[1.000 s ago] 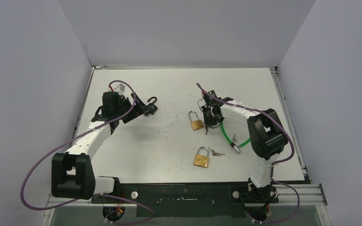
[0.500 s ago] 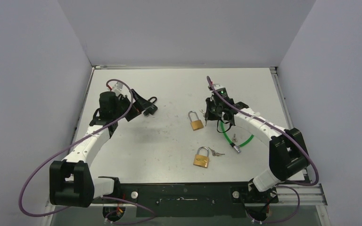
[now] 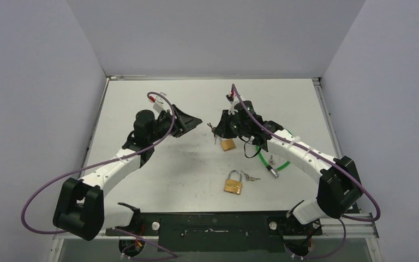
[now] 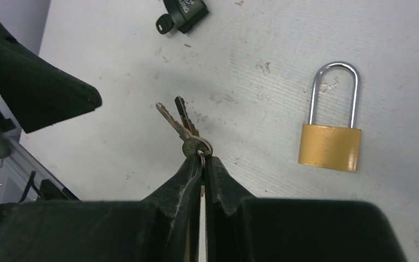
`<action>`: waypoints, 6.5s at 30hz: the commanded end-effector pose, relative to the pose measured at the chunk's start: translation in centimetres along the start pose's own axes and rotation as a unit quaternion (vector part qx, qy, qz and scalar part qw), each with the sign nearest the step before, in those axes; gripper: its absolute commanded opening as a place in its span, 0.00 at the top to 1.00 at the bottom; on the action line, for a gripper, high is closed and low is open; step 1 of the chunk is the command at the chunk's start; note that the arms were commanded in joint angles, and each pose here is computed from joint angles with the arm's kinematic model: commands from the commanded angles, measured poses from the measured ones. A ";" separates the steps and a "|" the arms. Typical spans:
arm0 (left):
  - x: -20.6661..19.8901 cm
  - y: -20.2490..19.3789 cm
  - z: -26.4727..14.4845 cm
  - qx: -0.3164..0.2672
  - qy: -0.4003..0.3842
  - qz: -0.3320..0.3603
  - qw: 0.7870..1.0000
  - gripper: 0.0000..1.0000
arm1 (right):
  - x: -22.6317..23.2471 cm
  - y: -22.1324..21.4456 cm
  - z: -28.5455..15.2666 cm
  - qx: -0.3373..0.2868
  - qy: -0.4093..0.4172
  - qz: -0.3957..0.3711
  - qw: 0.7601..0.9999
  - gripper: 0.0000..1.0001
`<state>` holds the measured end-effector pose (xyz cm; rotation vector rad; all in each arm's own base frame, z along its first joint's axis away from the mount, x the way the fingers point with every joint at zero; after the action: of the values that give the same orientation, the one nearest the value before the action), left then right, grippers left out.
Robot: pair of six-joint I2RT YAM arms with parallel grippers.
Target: Unlock with the key
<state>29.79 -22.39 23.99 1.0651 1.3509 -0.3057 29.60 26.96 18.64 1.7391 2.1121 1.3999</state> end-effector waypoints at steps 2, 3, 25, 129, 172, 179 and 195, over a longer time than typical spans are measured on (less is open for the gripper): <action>-1.6 1.0 1.4 -0.019 -0.028 0.014 0.999 0.51 | 3.7 3.1 -1.0 -0.040 0.064 0.012 0.997 1.00; -1.3 0.7 1.6 -0.014 -0.025 0.013 1.000 0.53 | 3.7 2.9 -0.9 -0.037 0.065 0.012 0.997 1.00; -0.3 -0.3 3.7 -0.007 -0.015 0.002 1.000 0.72 | 4.6 1.4 -0.8 -0.009 0.087 -0.010 0.996 1.00; -12.9 0.5 -2.6 0.052 -0.270 0.209 0.939 1.00 | 9.8 6.1 -12.0 -0.174 0.379 -0.025 0.908 0.57; -9.4 5.2 -2.7 -0.048 -0.094 0.231 0.967 0.03 | 5.8 6.5 -10.5 -0.195 0.307 0.033 0.931 1.00; -6.0 3.2 -0.4 -0.021 0.004 0.196 0.980 0.14 | -0.5 5.4 -8.7 -0.195 0.144 0.073 0.967 1.00; 3.0 -8.6 10.8 0.079 0.227 0.133 0.961 0.20 | -9.7 -0.6 -9.1 -0.157 -0.085 0.117 0.977 1.00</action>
<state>28.81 -32.17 14.58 1.5549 1.5359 -0.0729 27.75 15.27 18.68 1.9720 1.5956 1.5235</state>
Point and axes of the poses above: each gripper's point midway between its finger pads, its own z axis out along the fingers, its own x axis along the line the jaws close on, y = z × x, the point moved 3 cm from there along -z, back along the fingers, and after that the axes turned 1 degree about z, right-handed, at the moved point
